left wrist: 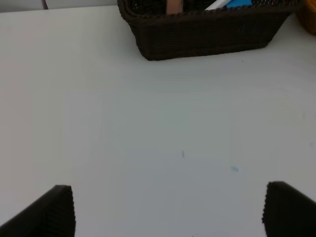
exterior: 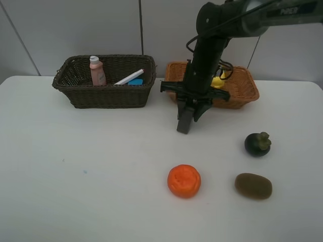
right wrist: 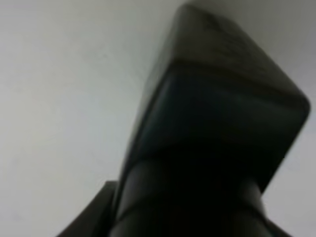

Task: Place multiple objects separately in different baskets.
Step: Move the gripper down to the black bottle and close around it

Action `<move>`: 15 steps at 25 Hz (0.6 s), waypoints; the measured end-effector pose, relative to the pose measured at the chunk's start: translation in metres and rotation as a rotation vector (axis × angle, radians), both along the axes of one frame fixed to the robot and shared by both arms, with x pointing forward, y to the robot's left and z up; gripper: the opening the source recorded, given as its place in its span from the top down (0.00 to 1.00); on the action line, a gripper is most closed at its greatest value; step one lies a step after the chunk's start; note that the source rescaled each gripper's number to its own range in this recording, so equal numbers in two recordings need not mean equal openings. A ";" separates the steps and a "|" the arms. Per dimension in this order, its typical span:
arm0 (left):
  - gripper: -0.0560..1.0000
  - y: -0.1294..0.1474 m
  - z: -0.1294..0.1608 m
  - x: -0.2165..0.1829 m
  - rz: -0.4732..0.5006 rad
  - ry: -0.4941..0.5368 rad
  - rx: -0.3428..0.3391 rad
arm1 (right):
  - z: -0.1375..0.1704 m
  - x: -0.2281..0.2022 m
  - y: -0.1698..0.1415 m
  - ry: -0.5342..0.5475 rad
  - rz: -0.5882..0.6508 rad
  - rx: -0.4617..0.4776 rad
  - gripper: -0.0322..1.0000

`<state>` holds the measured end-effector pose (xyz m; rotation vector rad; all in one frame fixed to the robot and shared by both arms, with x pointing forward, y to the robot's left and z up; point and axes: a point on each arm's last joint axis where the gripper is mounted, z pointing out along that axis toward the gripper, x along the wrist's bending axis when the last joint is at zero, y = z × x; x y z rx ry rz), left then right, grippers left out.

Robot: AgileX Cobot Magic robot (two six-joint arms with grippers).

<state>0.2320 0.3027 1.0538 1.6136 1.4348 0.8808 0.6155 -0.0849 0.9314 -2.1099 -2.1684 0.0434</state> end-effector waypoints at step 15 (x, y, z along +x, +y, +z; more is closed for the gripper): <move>0.00 0.000 0.000 0.000 0.000 0.000 0.000 | 0.072 0.009 0.000 -0.216 0.111 0.067 0.96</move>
